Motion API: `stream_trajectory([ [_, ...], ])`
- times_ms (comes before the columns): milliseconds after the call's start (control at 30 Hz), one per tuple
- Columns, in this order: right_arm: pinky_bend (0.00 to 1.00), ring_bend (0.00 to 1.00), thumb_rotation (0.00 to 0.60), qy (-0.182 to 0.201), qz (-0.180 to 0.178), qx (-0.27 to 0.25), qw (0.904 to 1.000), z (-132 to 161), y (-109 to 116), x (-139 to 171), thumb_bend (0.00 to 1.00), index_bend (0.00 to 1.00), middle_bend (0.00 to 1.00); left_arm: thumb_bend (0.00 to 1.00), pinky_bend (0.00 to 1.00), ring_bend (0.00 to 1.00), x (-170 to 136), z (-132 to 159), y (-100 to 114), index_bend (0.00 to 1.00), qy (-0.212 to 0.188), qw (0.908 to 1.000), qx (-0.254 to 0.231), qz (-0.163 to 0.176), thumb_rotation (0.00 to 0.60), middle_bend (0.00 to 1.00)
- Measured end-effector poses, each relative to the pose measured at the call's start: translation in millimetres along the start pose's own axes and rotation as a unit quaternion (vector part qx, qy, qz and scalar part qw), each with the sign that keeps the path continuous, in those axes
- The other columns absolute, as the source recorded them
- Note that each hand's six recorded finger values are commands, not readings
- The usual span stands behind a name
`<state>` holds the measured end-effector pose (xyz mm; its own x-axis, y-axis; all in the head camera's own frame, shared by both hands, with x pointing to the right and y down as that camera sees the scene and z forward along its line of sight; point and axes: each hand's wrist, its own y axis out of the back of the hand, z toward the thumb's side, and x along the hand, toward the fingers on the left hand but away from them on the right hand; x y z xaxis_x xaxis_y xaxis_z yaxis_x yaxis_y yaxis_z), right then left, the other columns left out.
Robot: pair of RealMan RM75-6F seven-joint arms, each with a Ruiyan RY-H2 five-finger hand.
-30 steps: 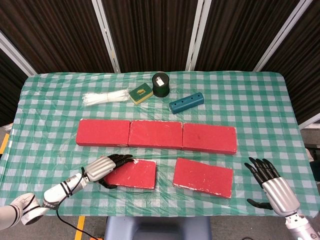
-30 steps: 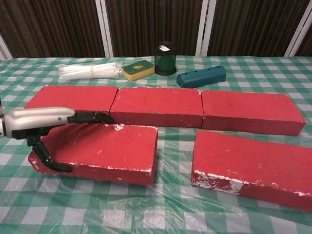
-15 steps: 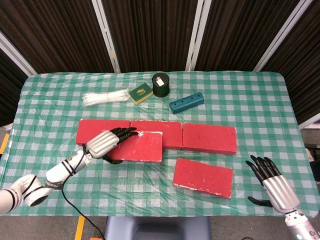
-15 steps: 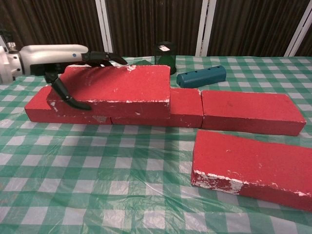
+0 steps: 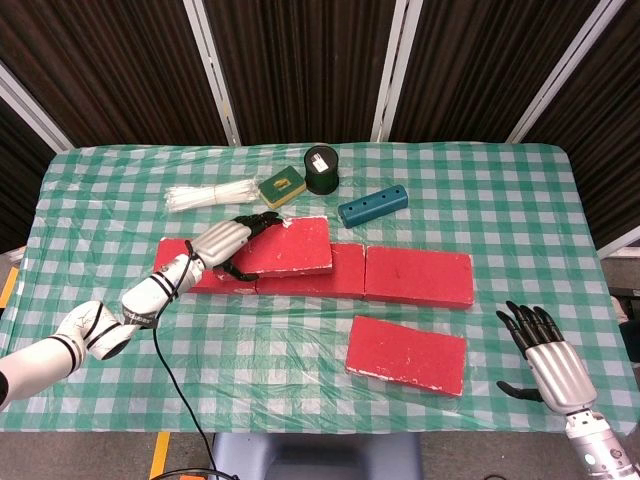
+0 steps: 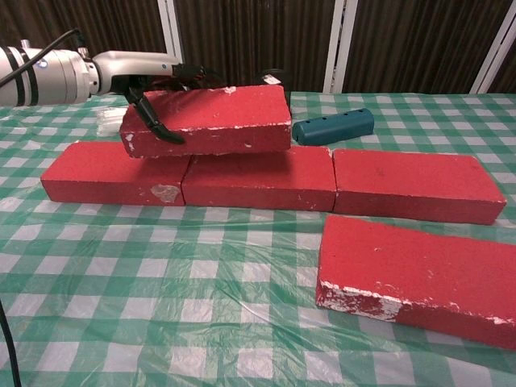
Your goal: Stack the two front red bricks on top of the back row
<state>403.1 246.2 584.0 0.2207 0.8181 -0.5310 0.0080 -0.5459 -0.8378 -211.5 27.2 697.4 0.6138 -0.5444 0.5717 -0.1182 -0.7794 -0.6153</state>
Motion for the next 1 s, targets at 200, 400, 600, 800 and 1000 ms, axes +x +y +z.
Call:
stream_trajectory([
  [200,0.00,0.00,0.600,-0.001,-0.002,-0.002,1.0000,-1.2,1.7,0.6,0.09,0.00,0.00,0.25,0.53,0.34,2.4,-4.4,-8.9,0.00,-0.002,0.9999,-0.011,-0.010,0.600,0.00],
  [400,0.00,0.00,0.600,0.003,0.001,-0.001,1.0000,1.2,0.2,2.0,0.09,0.00,0.00,0.25,0.45,0.33,-0.4,-6.1,-17.6,0.00,-0.008,0.9997,-0.004,-0.022,0.600,0.00],
  [600,0.00,0.00,0.600,0.007,-0.001,-0.002,1.0000,3.5,0.5,4.1,0.09,0.00,0.00,0.25,0.28,0.33,-0.7,-8.2,-19.4,0.00,-0.008,0.9997,-0.002,-0.023,0.600,0.00],
  [800,0.00,0.00,0.600,-0.007,-0.013,-0.008,0.9999,-0.8,7.2,6.3,0.09,0.00,0.00,0.26,0.21,0.33,-2.5,-18.4,-19.8,0.00,0.003,0.9995,0.000,-0.032,0.600,0.00],
  [1000,0.00,0.00,0.600,-0.015,-0.025,-0.011,0.9995,-3.4,12.4,9.4,0.09,0.00,0.00,0.26,0.16,0.33,-2.6,-25.6,-22.9,0.00,0.007,0.9992,-0.002,-0.040,0.600,0.00],
])
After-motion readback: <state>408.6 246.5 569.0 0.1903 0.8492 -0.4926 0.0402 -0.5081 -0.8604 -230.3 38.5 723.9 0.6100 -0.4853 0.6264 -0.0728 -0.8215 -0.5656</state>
